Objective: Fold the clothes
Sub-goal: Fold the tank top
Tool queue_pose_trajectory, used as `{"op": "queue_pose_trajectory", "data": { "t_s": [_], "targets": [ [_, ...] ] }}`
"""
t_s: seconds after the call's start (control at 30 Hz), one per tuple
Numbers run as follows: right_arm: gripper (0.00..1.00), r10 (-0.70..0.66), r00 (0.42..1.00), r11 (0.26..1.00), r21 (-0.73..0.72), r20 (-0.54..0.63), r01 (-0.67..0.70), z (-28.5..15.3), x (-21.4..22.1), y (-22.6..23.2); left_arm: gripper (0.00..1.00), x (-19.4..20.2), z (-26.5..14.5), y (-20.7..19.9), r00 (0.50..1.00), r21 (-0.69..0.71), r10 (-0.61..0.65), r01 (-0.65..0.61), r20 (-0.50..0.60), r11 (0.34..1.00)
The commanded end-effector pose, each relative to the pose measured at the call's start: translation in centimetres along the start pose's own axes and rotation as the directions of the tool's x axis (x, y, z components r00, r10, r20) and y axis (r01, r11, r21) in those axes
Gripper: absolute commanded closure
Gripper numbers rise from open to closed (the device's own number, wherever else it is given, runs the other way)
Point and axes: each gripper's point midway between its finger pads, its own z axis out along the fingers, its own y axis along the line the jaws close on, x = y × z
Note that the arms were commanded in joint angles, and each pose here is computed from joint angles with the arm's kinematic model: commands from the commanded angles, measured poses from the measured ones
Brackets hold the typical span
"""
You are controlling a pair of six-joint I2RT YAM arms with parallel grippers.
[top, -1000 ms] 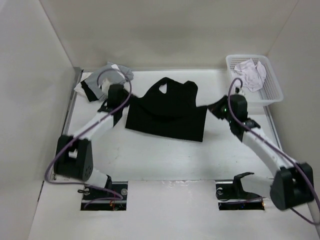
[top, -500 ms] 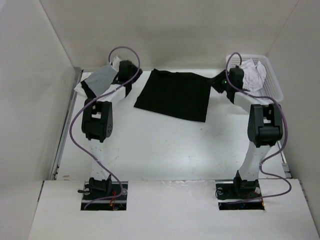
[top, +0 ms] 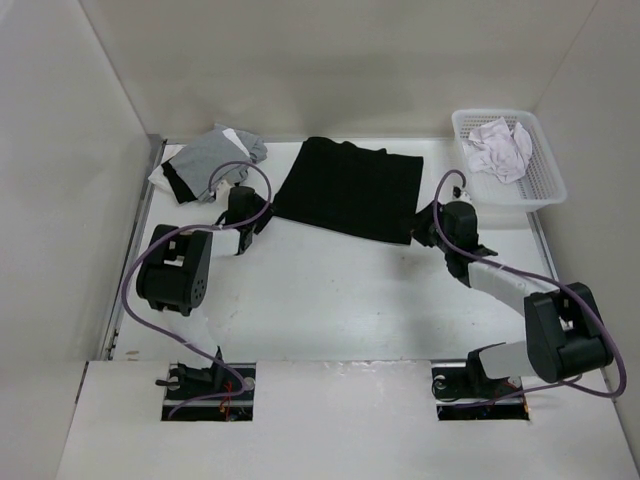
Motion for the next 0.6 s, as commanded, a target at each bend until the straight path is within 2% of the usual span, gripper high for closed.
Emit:
{"op": "queue_pose_trajectory", "data": {
  "t_s": [0.0,0.1,0.23,0.33,0.47,0.57],
  "targets": [
    [0.72,-0.01,0.999,1.0,0.021,0.045,0.009,-0.3,0.6,-1.6,0.61,-0.6,1.2,-3.2,0.999,0.119,-0.039,0.04,-0.009,0.992],
    [0.64,0.027,0.999,0.998,0.065,0.026,-0.029,-0.6,2.2,-3.7,0.76,-0.7,1.7,-2.1,0.999,0.082,-0.052,0.052,0.003,0.995],
    [0.6,0.071,0.997,0.987,0.143,0.014,-0.072,-0.4,3.7,-6.6,0.93,-1.4,2.3,-0.8,0.997,0.054,-0.073,0.072,0.021,0.996],
    [0.58,0.099,0.995,0.985,0.138,0.018,-0.101,0.2,4.1,-6.8,0.98,-2.2,2.1,-0.4,0.994,0.067,-0.101,0.097,0.046,0.993],
    [0.51,0.131,0.99,0.981,0.139,0.048,-0.137,1.0,3.5,-6.8,0.98,-2.0,1.6,0.9,0.993,0.05,-0.104,0.101,0.049,0.994],
    [0.5,0.17,0.982,0.973,0.144,0.077,-0.179,1.7,3.2,-6.9,0.98,-1.7,1.4,1.8,0.993,0.038,-0.113,0.111,0.047,0.993]
  ]
}}
